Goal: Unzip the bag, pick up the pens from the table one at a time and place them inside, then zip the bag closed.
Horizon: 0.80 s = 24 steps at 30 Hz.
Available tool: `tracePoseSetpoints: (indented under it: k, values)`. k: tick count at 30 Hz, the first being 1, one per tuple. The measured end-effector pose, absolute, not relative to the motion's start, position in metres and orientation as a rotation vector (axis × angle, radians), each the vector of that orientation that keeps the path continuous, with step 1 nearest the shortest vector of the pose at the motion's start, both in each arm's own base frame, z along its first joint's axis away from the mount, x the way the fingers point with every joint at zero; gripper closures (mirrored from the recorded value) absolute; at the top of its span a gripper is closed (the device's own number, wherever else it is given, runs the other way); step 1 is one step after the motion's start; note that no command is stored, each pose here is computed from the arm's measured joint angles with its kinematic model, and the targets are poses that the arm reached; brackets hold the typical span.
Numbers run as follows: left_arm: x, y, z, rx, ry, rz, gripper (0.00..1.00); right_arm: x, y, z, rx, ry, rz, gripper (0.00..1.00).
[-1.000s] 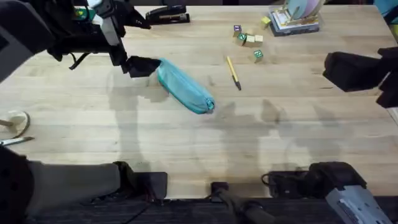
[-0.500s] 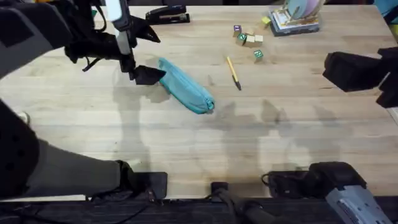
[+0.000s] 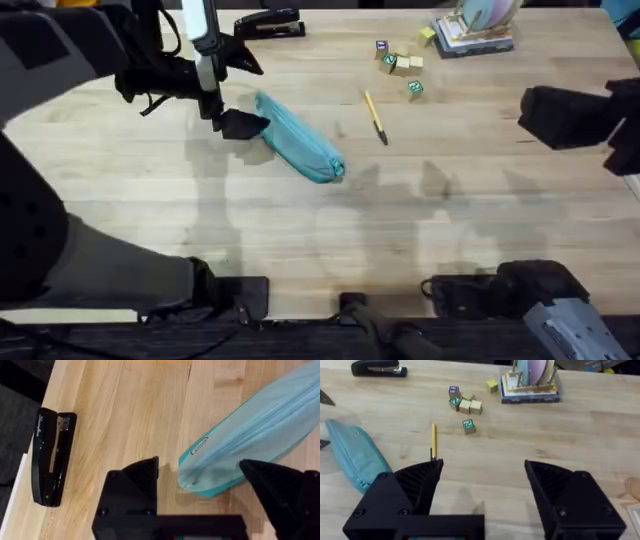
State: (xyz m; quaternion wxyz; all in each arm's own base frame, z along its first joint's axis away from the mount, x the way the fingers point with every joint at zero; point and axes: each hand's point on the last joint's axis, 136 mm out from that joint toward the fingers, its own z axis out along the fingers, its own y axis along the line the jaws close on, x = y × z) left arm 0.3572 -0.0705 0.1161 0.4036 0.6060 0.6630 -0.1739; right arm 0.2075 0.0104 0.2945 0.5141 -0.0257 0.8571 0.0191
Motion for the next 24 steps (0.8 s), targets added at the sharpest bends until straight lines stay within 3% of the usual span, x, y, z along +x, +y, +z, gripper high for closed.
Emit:
tracePoseSetpoints:
  k: [15,16,21,22,24]
  values:
    - [0.3606,-0.0693,0.1167,1.534,1.665,-0.418,0.006,0.2064,0.0104,0.2925,-0.062,2.069,0.046,0.003]
    - [0.3604,-0.0693,0.1167,1.532,1.668,-0.42,0.091,0.2065,0.0104,0.2925,-0.062,2.069,0.046,0.003]
    - [0.36,-0.0693,0.1164,1.534,1.667,-0.42,0.849,0.2064,0.0104,0.2924,-0.062,2.07,0.046,0.003]
    - [0.3599,-0.0693,0.1164,1.538,1.665,-0.419,0.929,0.2064,0.0104,0.2925,-0.062,2.069,0.046,0.003]
    - [0.3586,-0.0695,0.116,1.538,1.668,-0.425,0.955,0.2065,0.0104,0.2925,-0.062,2.069,0.046,0.003]
